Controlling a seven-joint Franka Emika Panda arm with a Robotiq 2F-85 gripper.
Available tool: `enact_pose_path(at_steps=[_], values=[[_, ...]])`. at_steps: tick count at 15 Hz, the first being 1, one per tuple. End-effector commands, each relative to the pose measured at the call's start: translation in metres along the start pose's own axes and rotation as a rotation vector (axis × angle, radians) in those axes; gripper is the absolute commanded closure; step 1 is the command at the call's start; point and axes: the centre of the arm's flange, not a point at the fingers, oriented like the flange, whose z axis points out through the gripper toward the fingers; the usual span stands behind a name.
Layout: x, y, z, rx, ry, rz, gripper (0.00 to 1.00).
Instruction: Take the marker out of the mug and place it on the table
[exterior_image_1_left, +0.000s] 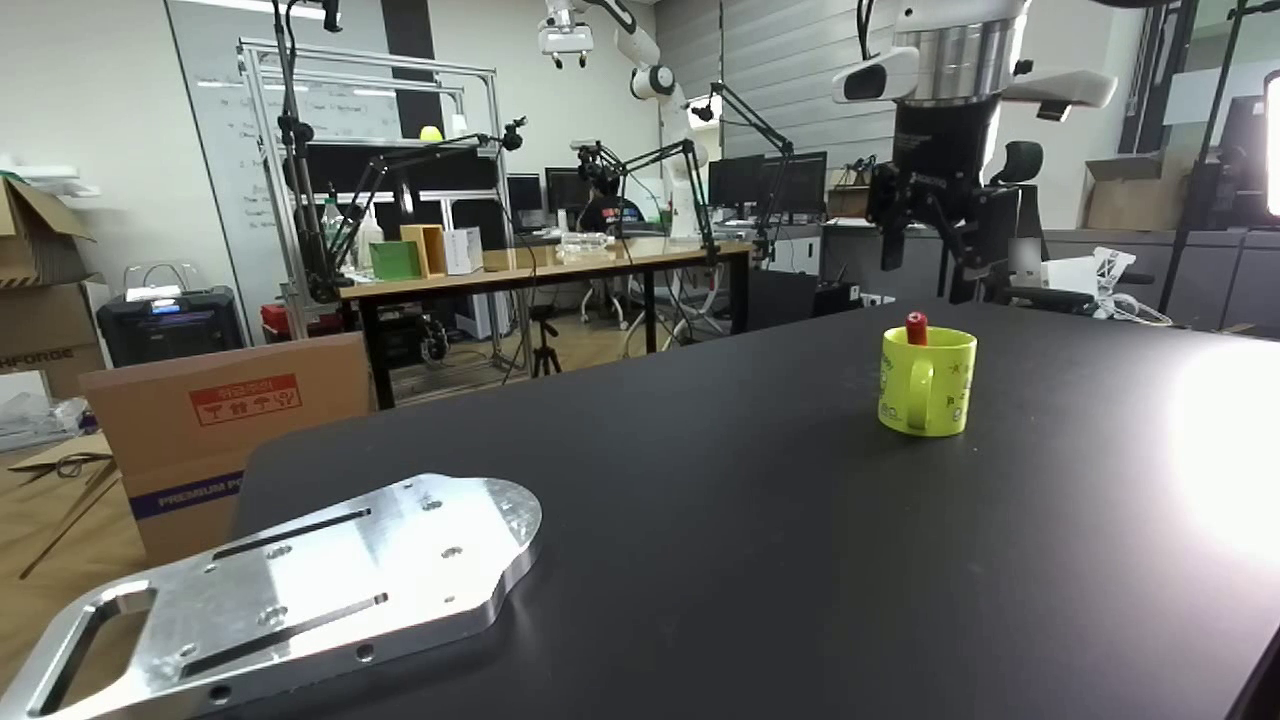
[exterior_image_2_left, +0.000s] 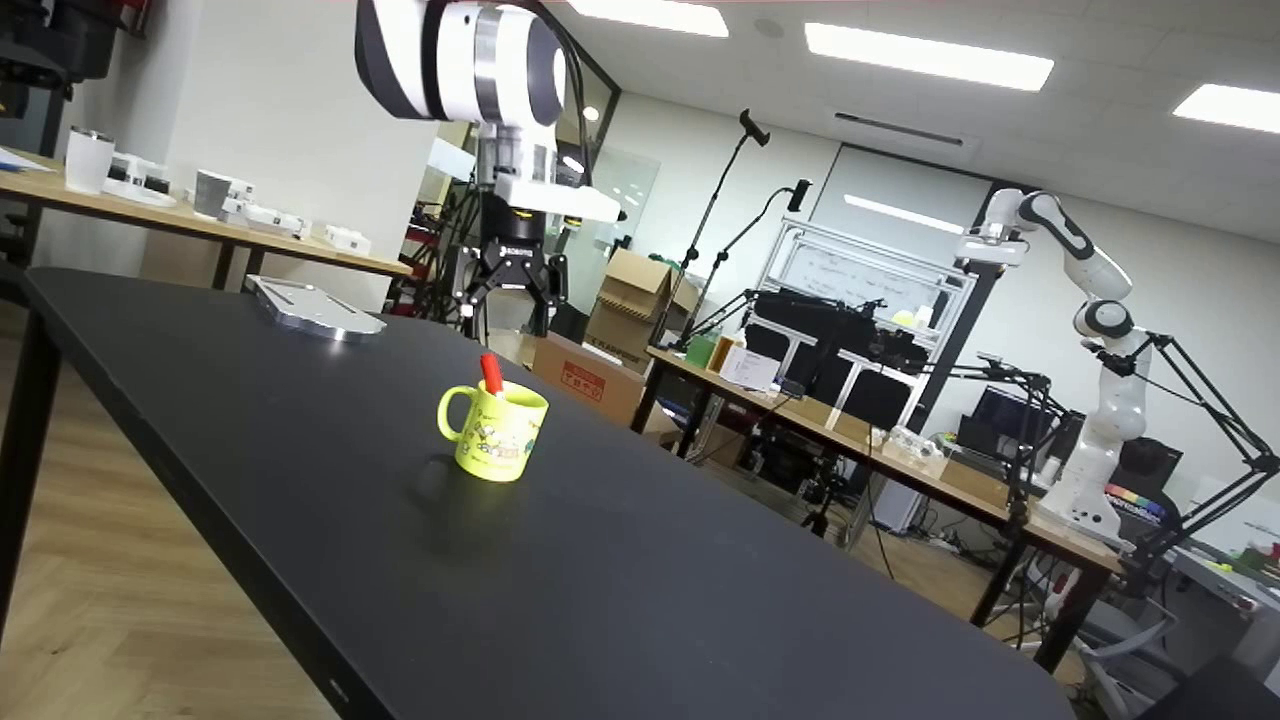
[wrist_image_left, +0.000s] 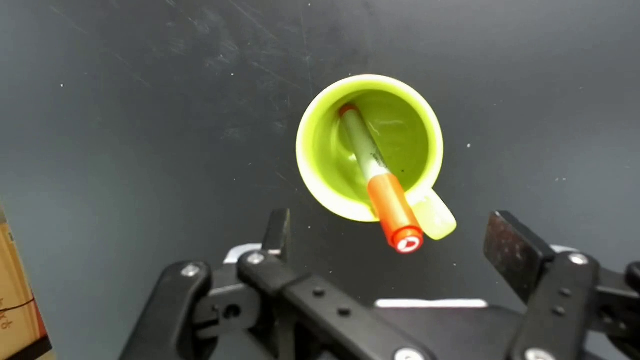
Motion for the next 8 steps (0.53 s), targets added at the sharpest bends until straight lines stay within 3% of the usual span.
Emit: enact_pose_path(at_steps=[1,7,8], values=[[0.004,0.003,0.012,-0.032,0.031,0.034,0.0],[0.008,-0.006,0.032,0.029,0.033,0.063,0.0],[0.008,-0.007,0.034,0.02,0.035,0.071,0.25]])
